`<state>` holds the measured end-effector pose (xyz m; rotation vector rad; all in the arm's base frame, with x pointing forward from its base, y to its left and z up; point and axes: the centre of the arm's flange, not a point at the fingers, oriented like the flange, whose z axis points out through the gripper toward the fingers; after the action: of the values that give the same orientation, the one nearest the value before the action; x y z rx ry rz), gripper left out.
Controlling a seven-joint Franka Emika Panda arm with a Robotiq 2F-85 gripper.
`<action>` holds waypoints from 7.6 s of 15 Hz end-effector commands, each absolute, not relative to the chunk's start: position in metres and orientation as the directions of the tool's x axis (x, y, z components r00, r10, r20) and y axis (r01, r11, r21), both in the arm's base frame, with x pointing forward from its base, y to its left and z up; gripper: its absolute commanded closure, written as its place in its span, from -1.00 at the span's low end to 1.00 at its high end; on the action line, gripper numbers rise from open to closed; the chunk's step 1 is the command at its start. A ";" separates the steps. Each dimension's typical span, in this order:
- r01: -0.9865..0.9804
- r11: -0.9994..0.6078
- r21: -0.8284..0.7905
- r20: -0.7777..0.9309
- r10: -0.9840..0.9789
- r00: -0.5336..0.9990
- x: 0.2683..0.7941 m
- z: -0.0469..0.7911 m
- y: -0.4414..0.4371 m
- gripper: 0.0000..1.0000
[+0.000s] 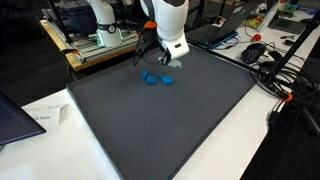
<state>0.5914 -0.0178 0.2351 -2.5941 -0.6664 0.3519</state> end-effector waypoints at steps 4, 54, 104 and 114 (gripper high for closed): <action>0.492 -0.711 -0.502 -0.174 0.640 0.748 0.594 0.230 -0.044 0.98; -0.044 -0.946 0.323 -0.112 -0.084 0.990 0.514 0.280 -0.011 0.98; 0.625 -0.757 0.192 -0.042 0.630 0.776 0.511 0.356 0.029 0.98; 0.685 -0.667 0.293 -0.066 0.700 0.711 0.518 0.352 0.028 0.98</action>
<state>0.5181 0.0276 0.3524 -3.1777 -1.3211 -0.0907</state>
